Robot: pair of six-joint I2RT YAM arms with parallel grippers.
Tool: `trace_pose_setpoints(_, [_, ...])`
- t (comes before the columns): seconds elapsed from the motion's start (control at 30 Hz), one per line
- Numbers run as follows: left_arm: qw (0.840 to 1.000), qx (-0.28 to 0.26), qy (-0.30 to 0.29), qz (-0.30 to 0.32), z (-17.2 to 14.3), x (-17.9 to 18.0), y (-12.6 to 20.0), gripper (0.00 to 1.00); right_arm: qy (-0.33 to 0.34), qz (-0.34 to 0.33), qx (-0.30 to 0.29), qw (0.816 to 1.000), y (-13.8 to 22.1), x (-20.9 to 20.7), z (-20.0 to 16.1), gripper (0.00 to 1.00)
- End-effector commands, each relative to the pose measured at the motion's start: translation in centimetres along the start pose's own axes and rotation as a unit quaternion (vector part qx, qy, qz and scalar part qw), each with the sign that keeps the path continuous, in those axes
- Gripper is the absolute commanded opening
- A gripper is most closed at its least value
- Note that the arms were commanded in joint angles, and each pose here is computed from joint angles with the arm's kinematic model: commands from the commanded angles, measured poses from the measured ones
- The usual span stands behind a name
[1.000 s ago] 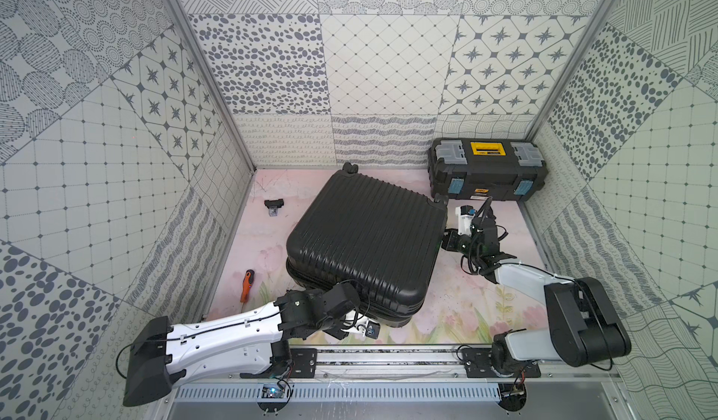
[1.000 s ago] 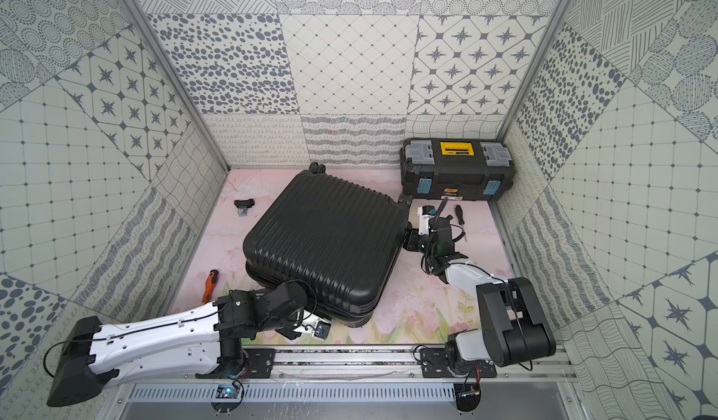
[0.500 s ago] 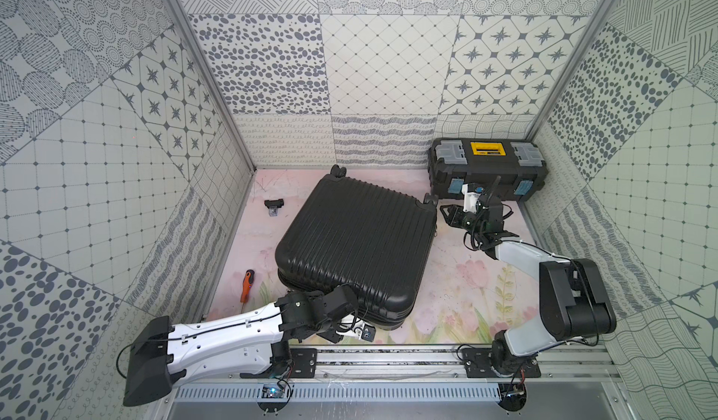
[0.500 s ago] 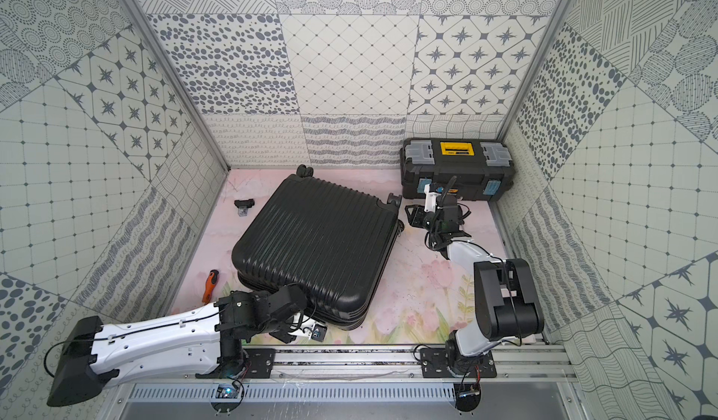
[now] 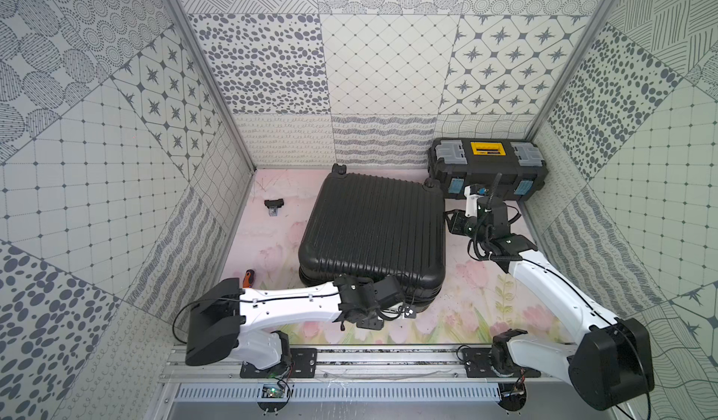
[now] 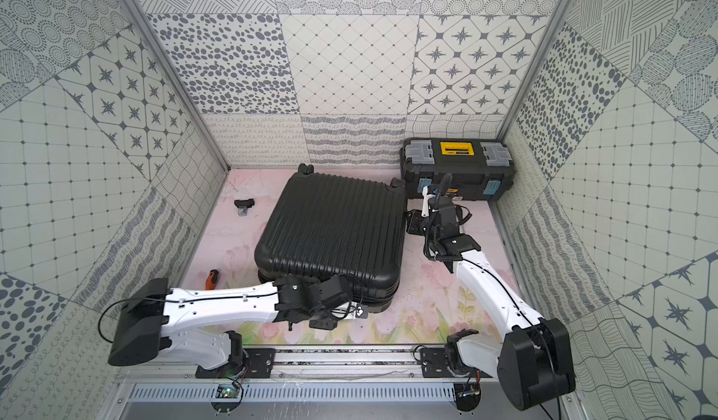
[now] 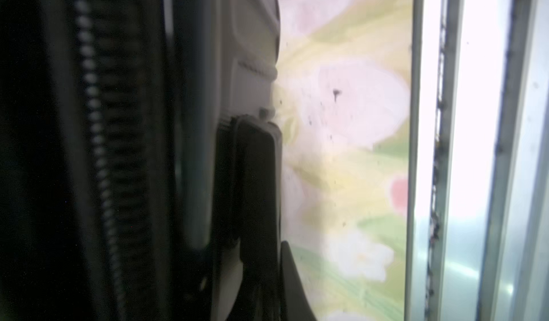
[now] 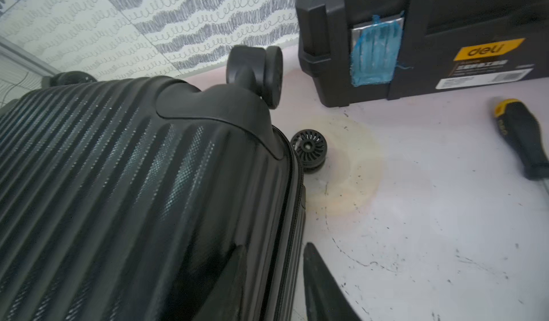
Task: Open the suitcase zippers
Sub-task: Unzip the zipper on the suitcase, then open the suitcase at the center of the board.
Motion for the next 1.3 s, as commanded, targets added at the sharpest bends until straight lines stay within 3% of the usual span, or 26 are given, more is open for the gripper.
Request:
trace_pose_setpoints(0.0, [0.987, -0.077, 0.109, 0.093, 6.7, 4.0, -1.1, 0.16, -0.007, 0.02, 0.082, 0.996, -0.7, 1.3, -1.0, 0.37])
trace_pose_setpoints(0.1, [0.983, -0.081, 0.139, 0.087, 7.8, 4.5, -0.8, 0.33, -0.011, 0.031, 0.105, 0.994, -1.7, 1.9, -0.8, 0.37])
trace_pose_setpoints(0.23, [0.98, -0.048, 0.178, 0.077, 7.0, 4.6, 1.7, 0.46, -0.017, 0.012, 0.066, 0.998, -0.7, 1.8, 0.7, 0.38])
trace_pose_setpoints(0.4, [0.971, -0.021, 0.238, 0.013, 4.6, 3.1, 6.6, 0.52, -0.027, -0.027, 0.009, 0.999, 2.2, 0.9, 1.9, 0.43])
trace_pose_setpoints(0.53, [0.954, -0.077, 0.291, -0.013, 2.9, 2.4, 12.2, 0.52, -0.058, -0.05, -0.025, 0.997, 4.4, -0.4, 1.4, 0.44])
trace_pose_setpoints(0.6, [0.932, -0.109, 0.346, -0.004, 1.0, 3.3, 14.9, 0.52, -0.067, -0.049, -0.019, 0.996, 4.8, -0.8, 0.7, 0.44])
trace_pose_setpoints(0.7, [0.872, -0.133, 0.47, 0.028, -4.0, 5.6, 17.5, 0.49, -0.086, -0.061, 0.006, 0.994, 4.5, -2.3, -1.0, 0.44])
trace_pose_setpoints(0.77, [0.814, -0.137, 0.562, 0.055, -8.2, 6.9, 18.3, 0.49, -0.133, -0.046, 0.035, 0.989, 3.8, -4.0, -2.6, 0.4])
trace_pose_setpoints(0.87, [0.707, -0.127, 0.691, 0.086, -14.5, 7.9, 18.0, 0.51, -0.196, -0.012, 0.068, 0.978, 3.3, -5.8, -4.7, 0.27])
trace_pose_setpoints(1.0, [0.561, -0.111, 0.813, 0.111, -21.1, 7.3, 16.1, 0.52, -0.227, 0.026, 0.09, 0.969, 3.9, -6.5, -7.3, 0.0])
trace_pose_setpoints(1.03, [0.529, -0.09, 0.835, 0.119, -22.4, 6.8, 15.4, 0.52, -0.228, 0.039, 0.097, 0.968, 4.3, -6.3, -7.8, 0.0])
trace_pose_setpoints(1.1, [0.483, -0.052, 0.864, 0.133, -23.9, 5.9, 14.4, 0.52, -0.217, 0.045, 0.099, 0.97, 5.4, -6.2, -8.2, 0.0])
trace_pose_setpoints(1.17, [0.427, -0.04, 0.893, 0.135, -25.3, 4.7, 13.7, 0.52, -0.201, 0.049, 0.092, 0.974, 6.8, -6.1, -8.4, 0.0])
trace_pose_setpoints(1.27, [0.382, -0.039, 0.911, 0.152, -26.3, 3.1, 13.0, 0.52, -0.182, 0.075, 0.097, 0.976, 8.4, -5.4, -9.0, 0.0])
Point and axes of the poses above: each gripper's point midway between its finger pads, its own y axis back along the fingers, its own x axis along the line the jaws close on, z = x × y, the point moved 6 cm from there along y, back along the fingers, and after that the axes turned 14 degrees about -y, right-handed, at the moved point
